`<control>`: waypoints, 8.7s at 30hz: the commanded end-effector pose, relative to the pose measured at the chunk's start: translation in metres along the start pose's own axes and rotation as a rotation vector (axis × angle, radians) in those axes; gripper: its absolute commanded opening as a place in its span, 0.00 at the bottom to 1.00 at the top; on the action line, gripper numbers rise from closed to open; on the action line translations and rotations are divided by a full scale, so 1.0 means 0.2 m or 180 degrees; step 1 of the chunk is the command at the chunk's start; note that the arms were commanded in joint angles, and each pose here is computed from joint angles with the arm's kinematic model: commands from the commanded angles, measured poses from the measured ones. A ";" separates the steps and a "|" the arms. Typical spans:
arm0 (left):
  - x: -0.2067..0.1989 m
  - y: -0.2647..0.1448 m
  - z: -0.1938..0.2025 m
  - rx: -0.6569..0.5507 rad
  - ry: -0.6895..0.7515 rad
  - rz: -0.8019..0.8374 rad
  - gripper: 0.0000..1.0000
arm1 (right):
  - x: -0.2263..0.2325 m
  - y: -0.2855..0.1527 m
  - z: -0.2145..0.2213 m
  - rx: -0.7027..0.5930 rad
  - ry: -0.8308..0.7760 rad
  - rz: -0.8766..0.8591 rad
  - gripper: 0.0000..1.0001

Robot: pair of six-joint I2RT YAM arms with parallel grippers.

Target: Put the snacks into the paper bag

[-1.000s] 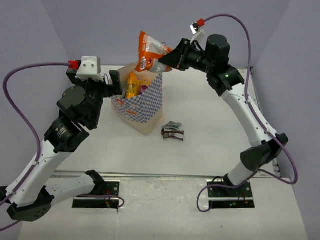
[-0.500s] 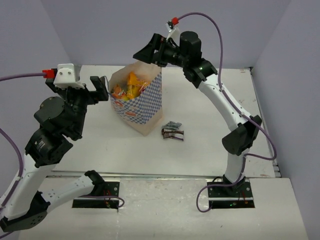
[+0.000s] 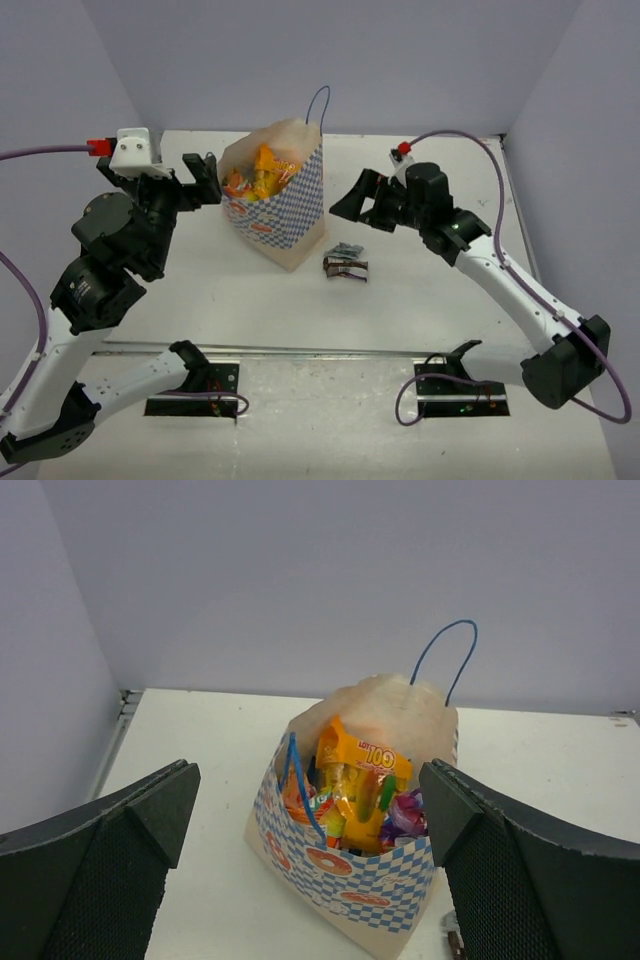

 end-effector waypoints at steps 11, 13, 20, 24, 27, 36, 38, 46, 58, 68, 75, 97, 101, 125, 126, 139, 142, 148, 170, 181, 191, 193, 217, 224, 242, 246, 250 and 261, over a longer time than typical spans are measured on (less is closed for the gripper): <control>-0.01 -0.03 0.00 0.0034 -0.0356 0.0114 1.00 | -0.64 0.13 0.54 0.1288 0.0702 0.1316 0.99; -0.01 -0.04 -0.01 0.0018 -0.0365 0.0093 1.00 | -0.67 0.17 0.55 0.1336 0.0622 0.1408 0.99; 0.03 -0.06 0.00 0.0013 -0.0351 0.0019 1.00 | -0.74 0.27 0.49 0.1274 0.0348 0.1664 0.99; 0.05 -0.07 0.00 -0.0013 -0.0346 -0.0050 1.00 | -0.76 0.33 0.47 0.1277 0.0308 0.1688 0.99; 0.05 -0.06 -0.02 -0.0047 -0.0294 -0.0073 1.00 | -0.77 0.37 0.46 0.1255 0.0308 0.1705 0.99; 0.02 -0.01 -0.06 -0.0169 -0.0165 -0.0134 1.00 | -0.83 0.52 0.44 0.1281 0.0297 0.1703 0.97; 0.02 -0.01 -0.07 -0.0221 -0.0196 -0.0140 1.00 | -0.83 0.54 0.43 0.1288 0.0301 0.1691 0.96; 0.01 0.01 -0.06 -0.0211 -0.0153 -0.0158 1.00 | -0.87 0.58 0.46 0.1284 0.0355 0.1711 0.75; -0.03 0.04 -0.09 -0.0179 -0.0034 -0.0091 1.00 | -0.88 0.60 0.49 0.1249 0.0420 0.1596 0.00; -0.10 0.11 -0.08 -0.0165 0.0008 0.0019 1.00 | -0.84 0.53 0.52 0.1144 0.0541 0.1426 0.92; -0.08 0.10 -0.09 -0.0167 -0.0004 -0.0024 1.00 | -0.83 0.59 0.49 0.1075 0.0618 0.1329 0.92; -0.06 0.11 -0.08 -0.0142 0.0085 -0.0202 1.00 | -0.79 0.71 0.51 0.1152 0.0738 0.1093 0.00; -0.09 0.13 -0.06 -0.0140 0.0087 -0.0153 1.00 | -0.76 0.63 0.47 0.1012 0.0540 0.1132 0.00; -0.10 0.14 -0.02 -0.0170 -0.0032 -0.0078 1.00 | 0.04 0.14 -0.35 -0.0716 -0.0769 -0.0010 0.00; -0.10 0.14 -0.02 -0.0174 -0.0030 -0.0087 1.00 | 0.11 0.12 -0.43 -0.0841 -0.0817 -0.0118 0.00; -0.06 0.11 -0.05 -0.0218 -0.0048 -0.0185 1.00 | 0.51 0.49 -0.61 -0.0431 -0.1073 -0.0841 0.99; -0.06 0.11 -0.04 -0.0210 -0.0063 -0.0195 1.00 | 0.47 0.42 -0.57 -0.0530 -0.1071 -0.0736 0.99; -0.06 0.11 -0.03 -0.0206 -0.0093 -0.0190 1.00 | 0.29 0.24 -0.39 -0.0463 -0.1104 -0.0334 0.99; -0.20 0.22 0.09 0.0016 -0.0212 0.0118 1.00 | -0.64 0.02 0.34 0.1001 0.0028 0.1274 0.99; -0.20 0.25 0.09 -0.0183 -0.0063 0.0122 1.00 | -0.71 0.05 0.35 0.1243 -0.0636 0.1105 0.99; -0.27 0.33 0.10 -0.0197 0.0116 0.0220 1.00 | -0.63 0.18 0.26 0.1221 -0.2520 0.0629 0.99; -0.27 0.32 0.11 -0.0181 0.0133 0.0228 1.00 | -0.64 0.26 0.29 0.1413 -0.2686 0.0686 0.99; -0.23 0.30 0.14 -0.0149 0.0169 0.0117 1.00 | -0.64 0.52 0.56 0.2060 -0.2652 0.0061 0.95; -0.22 0.30 0.14 -0.0153 0.0166 0.0117 1.00 | -0.68 0.56 0.61 0.2155 -0.2518 0.0162 0.93; -0.24 0.32 0.12 -0.0171 0.0329 0.0109 1.00 | -0.75 0.63 0.67 0.2499 -0.2191 0.0433 0.61; -0.23 0.32 0.12 -0.0184 0.0329 0.0090 1.00 | -0.74 0.63 0.68 0.2523 -0.2165 0.0391 0.42; -0.22 0.31 0.13 -0.0182 0.0346 0.0070 1.00 | -0.73 0.62 0.68 0.2483 -0.2132 0.0370 0.40; -0.20 0.30 0.13 -0.0194 0.0341 0.0051 1.00 | -0.65 0.59 0.61 0.2288 -0.2123 0.0304 0.20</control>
Point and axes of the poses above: each gripper's point midway between its finger pads, its own y axis out along the fingers, its own x axis along the line the jaws close on, z = x × y, the point moved 9 cm from there along -y, back along the fingers, and after that the axes turned 6 degrees about -y, right-handed, at the moved point
